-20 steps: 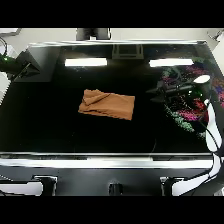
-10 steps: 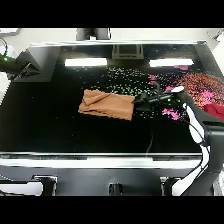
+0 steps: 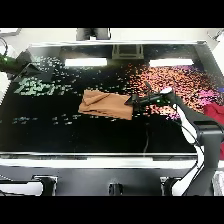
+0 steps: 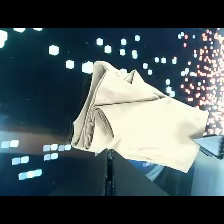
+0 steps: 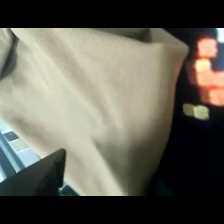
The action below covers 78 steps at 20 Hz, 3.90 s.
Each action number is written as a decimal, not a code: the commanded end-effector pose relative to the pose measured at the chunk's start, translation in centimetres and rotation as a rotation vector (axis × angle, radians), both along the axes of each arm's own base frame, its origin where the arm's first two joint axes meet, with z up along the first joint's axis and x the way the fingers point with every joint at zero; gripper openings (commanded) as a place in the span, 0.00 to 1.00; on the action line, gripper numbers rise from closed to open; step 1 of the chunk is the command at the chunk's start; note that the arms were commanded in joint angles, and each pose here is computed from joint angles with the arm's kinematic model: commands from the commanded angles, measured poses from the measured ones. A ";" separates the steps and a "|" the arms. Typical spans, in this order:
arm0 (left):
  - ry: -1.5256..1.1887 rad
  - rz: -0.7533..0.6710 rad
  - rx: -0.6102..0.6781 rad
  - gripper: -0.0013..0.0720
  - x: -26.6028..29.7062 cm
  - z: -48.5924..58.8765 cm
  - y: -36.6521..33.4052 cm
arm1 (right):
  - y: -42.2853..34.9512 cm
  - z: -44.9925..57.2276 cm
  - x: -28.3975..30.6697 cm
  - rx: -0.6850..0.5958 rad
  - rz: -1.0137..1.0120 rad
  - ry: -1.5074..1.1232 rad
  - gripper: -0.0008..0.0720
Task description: Fold the clothes and pants, and hang the long-sleeved shirts on hangers.
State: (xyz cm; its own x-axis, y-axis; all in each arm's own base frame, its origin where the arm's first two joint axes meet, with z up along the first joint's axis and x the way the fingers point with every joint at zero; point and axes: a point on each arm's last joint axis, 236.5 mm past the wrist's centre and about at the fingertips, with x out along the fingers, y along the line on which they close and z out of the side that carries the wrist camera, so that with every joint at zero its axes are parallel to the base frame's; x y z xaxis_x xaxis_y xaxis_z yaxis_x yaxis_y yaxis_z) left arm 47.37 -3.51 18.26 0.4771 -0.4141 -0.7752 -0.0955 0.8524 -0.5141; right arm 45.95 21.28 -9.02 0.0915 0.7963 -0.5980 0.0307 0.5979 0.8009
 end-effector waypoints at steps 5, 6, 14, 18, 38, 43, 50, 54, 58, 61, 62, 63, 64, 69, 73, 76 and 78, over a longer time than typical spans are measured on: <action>0.001 0.000 0.001 0.04 0.0 -0.1 0.0 | 2.0 0.6 0.5 0.004 -0.012 -0.034 0.05; -0.001 -0.003 0.002 0.04 0.0 -0.1 0.0 | 2.1 1.6 0.9 0.018 -0.027 -0.051 0.05; -0.006 -0.016 0.005 0.04 0.0 0.0 0.0 | -4.9 17.3 13.3 -0.065 -0.331 -0.418 0.05; 0.010 -0.024 0.006 0.04 -0.4 -0.2 -0.1 | -15.8 22.8 16.9 -0.119 -0.551 -0.504 0.05; 0.058 0.049 -0.040 0.04 -0.5 -0.3 -0.2 | -55.3 22.6 3.5 -0.383 -1.057 -0.406 0.05; 0.062 0.030 -0.043 0.04 -0.5 -0.5 -1.1 | -57.8 24.5 -2.3 -0.477 -1.085 -0.346 0.05; 0.069 -0.005 -0.054 0.04 -0.7 -0.5 -3.1 | -57.6 27.2 -7.2 -0.488 -1.121 -0.276 0.05; 0.069 -0.026 -0.053 0.04 -0.9 -0.4 -4.1 | -55.8 27.6 -9.2 -0.510 -1.090 -0.203 0.05; 0.070 -0.044 -0.052 0.04 -1.0 -0.5 -4.9 | -55.3 26.8 -12.8 -0.603 -1.090 -0.063 0.05; 0.071 -0.052 -0.052 0.04 -1.1 -0.5 -5.3 | -55.6 25.5 -15.1 -0.666 -1.081 0.036 0.05; 0.072 -0.055 -0.052 0.04 -1.1 -0.5 -5.4 | -55.8 24.6 -15.6 -0.677 -1.077 0.071 0.05; 0.072 -0.056 -0.051 0.04 -1.1 -0.6 -5.5 | -55.9 23.5 -16.1 -0.682 -1.074 0.106 0.05; 0.074 -0.059 -0.051 0.04 -1.1 -0.6 -5.6 | -55.9 21.7 -16.9 -0.689 -1.065 0.163 0.05; 0.090 -0.070 -0.052 0.04 -0.9 -1.3 -6.1 | -56.6 13.1 -20.6 -0.736 -1.021 0.402 0.05; 0.101 -0.070 -0.053 0.04 -0.8 -1.9 -6.1 | -56.4 9.1 -22.6 -0.749 -0.956 0.529 0.05; 0.107 -0.071 -0.053 0.04 -0.7 -2.2 -6.1 | -57.3 7.8 -24.1 -0.812 -0.942 0.574 0.05; 0.108 -0.070 -0.053 0.04 -0.7 -2.2 -6.1 | -58.1 7.8 -24.3 -0.847 -0.948 0.567 0.05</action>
State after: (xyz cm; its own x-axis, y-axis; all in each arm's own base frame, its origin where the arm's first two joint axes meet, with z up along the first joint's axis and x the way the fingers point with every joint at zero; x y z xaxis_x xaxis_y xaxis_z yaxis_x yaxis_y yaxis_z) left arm 46.64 -9.62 16.20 0.3630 -0.4852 -0.7955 -0.0928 0.8307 -0.5490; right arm 22.83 -35.73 -0.43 0.0280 -0.0109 -0.9995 0.8910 0.4536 0.0200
